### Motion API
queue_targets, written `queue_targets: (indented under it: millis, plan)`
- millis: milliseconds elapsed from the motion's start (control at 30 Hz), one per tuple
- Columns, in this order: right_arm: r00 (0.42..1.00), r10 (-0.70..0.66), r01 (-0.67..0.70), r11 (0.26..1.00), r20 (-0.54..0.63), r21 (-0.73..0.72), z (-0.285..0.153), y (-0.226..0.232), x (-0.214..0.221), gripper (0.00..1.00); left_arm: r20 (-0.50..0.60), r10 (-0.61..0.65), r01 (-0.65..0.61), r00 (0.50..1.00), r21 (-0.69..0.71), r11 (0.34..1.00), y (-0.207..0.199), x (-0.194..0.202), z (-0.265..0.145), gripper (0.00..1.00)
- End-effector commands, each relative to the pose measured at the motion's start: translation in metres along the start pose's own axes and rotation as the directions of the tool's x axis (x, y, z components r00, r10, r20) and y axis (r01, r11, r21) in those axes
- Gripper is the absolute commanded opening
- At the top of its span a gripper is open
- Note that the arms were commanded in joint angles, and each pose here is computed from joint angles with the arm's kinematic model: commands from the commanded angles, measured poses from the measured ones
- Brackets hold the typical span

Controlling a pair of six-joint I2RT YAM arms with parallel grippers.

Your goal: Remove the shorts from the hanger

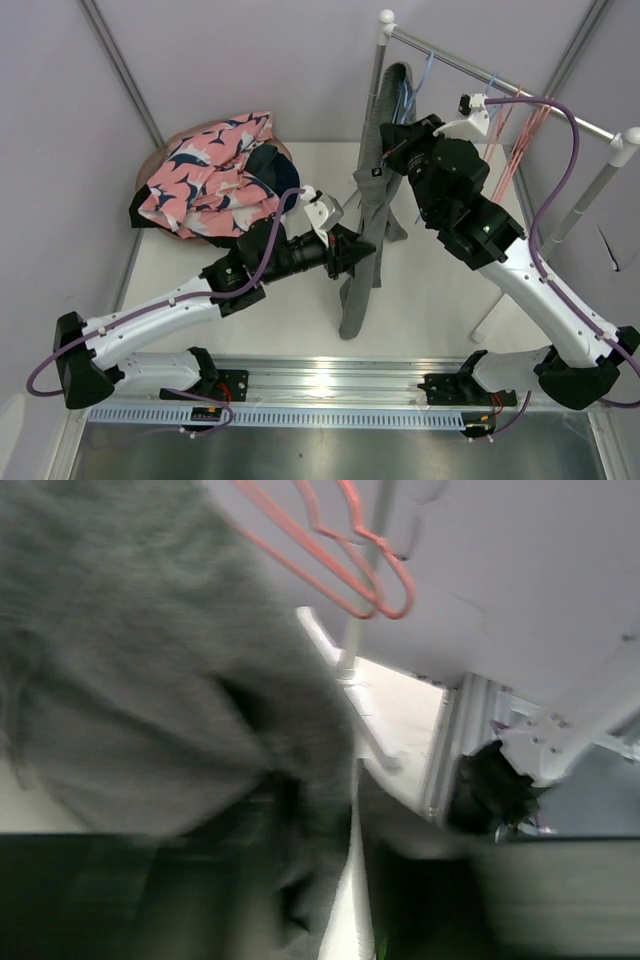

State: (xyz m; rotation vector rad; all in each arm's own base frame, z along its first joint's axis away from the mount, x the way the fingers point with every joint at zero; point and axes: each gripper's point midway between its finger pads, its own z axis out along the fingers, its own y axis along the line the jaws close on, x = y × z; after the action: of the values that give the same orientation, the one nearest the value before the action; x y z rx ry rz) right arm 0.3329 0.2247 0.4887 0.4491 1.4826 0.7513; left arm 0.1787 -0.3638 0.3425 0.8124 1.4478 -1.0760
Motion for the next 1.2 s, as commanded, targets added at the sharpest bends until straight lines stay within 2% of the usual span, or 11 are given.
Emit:
queue_targets:
  millis: [0,167,333,367,433,500,533,633,767,967,1167]
  plan:
    - [0.987,0.133,-0.127,0.989,0.091,-0.071,-0.017,0.019,-0.041,0.00,0.070,0.054,-0.045,0.996,-0.120,0.992,0.020,-0.024,0.009,0.01]
    - [0.984,0.155,-0.149,0.986,0.091,-0.077,-0.025,0.017,-0.046,0.00,0.108,0.060,-0.042,0.992,-0.160,0.986,0.028,-0.028,0.008,0.00]
    - [0.983,0.129,-0.121,0.990,0.129,-0.067,-0.023,0.020,-0.062,0.00,0.149,0.048,-0.029,0.988,-0.128,0.991,-0.005,-0.035,-0.022,0.00]
    - [0.983,0.123,-0.115,0.991,0.134,-0.064,-0.023,0.020,-0.065,0.00,0.113,0.039,-0.025,0.993,-0.122,0.992,-0.010,-0.013,-0.027,0.00]
    - [0.984,0.106,-0.100,0.994,0.146,-0.046,-0.017,0.016,-0.071,0.00,0.092,0.015,-0.006,0.996,-0.090,0.996,-0.033,0.003,-0.036,0.00]
    - [0.982,0.098,-0.092,0.995,0.164,-0.039,-0.013,0.014,-0.082,0.00,0.023,0.001,0.000,1.000,-0.057,0.998,-0.052,0.043,-0.048,0.00]
    - [0.981,0.099,-0.094,0.995,0.168,-0.037,-0.013,0.014,-0.085,0.00,0.018,-0.022,0.023,1.000,-0.080,0.996,-0.053,0.051,-0.051,0.00]
    - [0.977,0.096,-0.091,0.995,0.189,-0.034,-0.013,0.013,-0.095,0.00,-0.066,-0.060,0.056,0.996,-0.064,0.996,-0.063,0.107,-0.063,0.00]
    - [0.977,0.085,-0.080,0.996,0.198,-0.031,-0.011,0.016,-0.101,0.00,-0.088,-0.077,0.074,0.993,-0.030,0.997,-0.082,0.125,-0.066,0.00]
    - [0.976,0.056,-0.058,0.998,0.212,0.000,0.000,0.015,-0.101,0.00,-0.159,-0.026,0.029,0.987,0.018,0.999,-0.104,0.148,-0.060,0.00]
    - [0.972,0.026,-0.037,0.999,0.234,0.039,0.011,0.011,-0.106,0.00,-0.262,0.087,-0.100,0.961,-0.037,0.994,-0.123,0.166,-0.053,0.00]
